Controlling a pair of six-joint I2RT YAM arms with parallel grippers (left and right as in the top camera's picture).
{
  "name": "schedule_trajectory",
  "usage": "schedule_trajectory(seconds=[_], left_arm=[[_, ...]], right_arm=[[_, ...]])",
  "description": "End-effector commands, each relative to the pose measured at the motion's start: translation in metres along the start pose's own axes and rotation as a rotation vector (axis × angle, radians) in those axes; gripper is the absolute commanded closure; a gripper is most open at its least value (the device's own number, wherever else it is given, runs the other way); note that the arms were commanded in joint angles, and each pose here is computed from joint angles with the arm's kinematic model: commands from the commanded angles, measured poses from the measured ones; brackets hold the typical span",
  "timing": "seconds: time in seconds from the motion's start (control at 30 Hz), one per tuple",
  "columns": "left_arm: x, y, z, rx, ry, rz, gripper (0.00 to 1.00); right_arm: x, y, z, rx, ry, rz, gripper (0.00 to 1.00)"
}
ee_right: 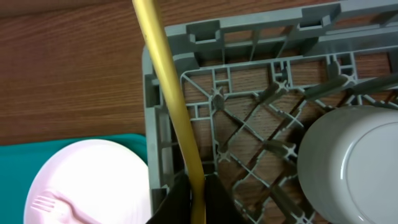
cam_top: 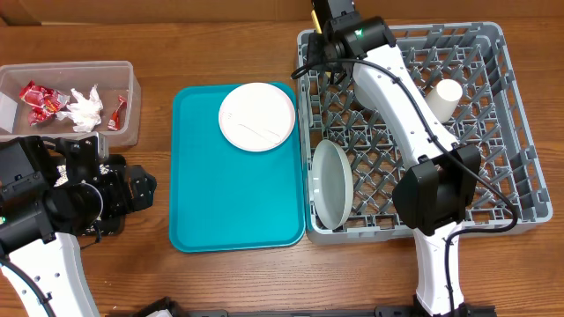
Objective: Sort waste into correct bins and load items into the dishwasher rack
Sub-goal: 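Carry the yellow spoon right into the rack and release it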
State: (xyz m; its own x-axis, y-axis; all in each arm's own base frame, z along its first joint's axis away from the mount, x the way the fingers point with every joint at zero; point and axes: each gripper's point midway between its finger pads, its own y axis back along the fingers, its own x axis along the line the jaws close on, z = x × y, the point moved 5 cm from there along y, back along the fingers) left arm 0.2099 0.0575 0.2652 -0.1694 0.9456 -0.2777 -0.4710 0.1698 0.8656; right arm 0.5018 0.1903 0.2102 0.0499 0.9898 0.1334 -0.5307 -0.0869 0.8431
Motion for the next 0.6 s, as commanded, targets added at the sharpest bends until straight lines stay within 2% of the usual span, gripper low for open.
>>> schedule_trajectory(seconds=[0.0, 0.27, 0.57], left_arm=[[0.001, -0.002, 0.000, 0.001, 0.000, -0.007, 0.00], [0.001, -0.002, 0.000, 0.001, 0.000, -0.007, 0.00], [0.001, -0.002, 0.000, 0.001, 0.000, -0.007, 0.00]], right_arm=[[0.008, 0.005, -0.005, -0.006, -0.008, 0.010, 0.96], [0.004, -0.017, -0.019, 0.018, -0.088, -0.007, 0.96], [0.001, -0.018, -0.023, 0.038, -0.105, -0.027, 0.96]])
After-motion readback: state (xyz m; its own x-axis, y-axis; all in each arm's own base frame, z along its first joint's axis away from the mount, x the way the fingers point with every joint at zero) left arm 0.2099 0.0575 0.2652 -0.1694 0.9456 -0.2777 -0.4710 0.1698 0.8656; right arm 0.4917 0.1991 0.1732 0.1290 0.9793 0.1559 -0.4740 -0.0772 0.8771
